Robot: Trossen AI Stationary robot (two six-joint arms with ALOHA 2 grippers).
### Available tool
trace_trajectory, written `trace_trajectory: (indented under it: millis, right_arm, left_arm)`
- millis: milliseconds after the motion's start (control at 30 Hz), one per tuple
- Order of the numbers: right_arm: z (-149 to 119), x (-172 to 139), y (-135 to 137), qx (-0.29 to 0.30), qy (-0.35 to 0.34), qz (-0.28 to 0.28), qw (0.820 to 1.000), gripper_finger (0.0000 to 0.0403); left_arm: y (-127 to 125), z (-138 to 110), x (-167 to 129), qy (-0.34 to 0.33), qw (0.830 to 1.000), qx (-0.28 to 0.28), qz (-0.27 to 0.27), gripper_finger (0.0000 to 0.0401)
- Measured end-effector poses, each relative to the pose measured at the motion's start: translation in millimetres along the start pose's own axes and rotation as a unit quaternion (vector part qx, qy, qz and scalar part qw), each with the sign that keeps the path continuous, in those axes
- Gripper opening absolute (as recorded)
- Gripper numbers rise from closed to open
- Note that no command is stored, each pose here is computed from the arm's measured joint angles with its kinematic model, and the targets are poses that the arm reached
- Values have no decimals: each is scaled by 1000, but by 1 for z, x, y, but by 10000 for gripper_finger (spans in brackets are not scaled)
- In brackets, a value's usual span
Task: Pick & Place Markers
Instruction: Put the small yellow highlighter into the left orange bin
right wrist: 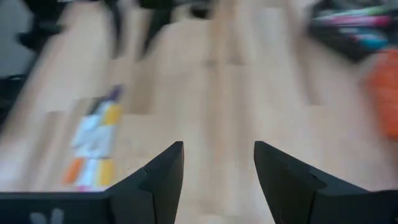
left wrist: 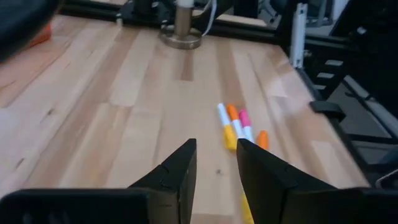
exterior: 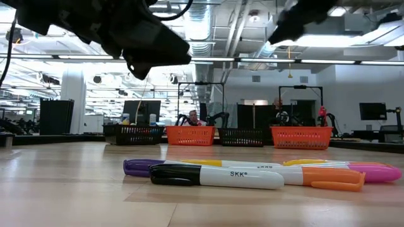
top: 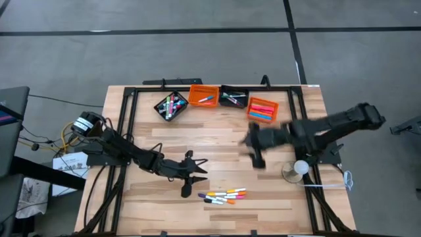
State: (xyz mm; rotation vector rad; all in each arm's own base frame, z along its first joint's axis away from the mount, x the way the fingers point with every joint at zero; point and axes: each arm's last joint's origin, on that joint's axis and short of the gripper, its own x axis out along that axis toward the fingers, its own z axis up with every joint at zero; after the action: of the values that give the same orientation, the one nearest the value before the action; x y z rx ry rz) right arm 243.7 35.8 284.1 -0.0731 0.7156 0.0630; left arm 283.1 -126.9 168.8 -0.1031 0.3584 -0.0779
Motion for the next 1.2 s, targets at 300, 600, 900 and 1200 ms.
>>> trace_trajectory:
  millis: [300, 600, 900, 1200]
  right_arm:
    - [-38, 21, 122, -29, -45, 113, 992, 189]
    - [-47, 40, 167, -19, -83, 41, 996, 186]
    - [-58, 73, 149, 40, -11, -26, 999, 182]
    - [-73, 94, 158, -26, 35, 17, 999, 180]
  left_arm:
    - [-2, -10, 5, 13, 1000, 5, -4, 115]
    - [-20, -27, 11, 16, 999, -10, -39, 115]
    - [-30, -28, 7, 4, 999, -30, -40, 115]
    - [-29, -27, 7, -1, 999, -32, -34, 115]
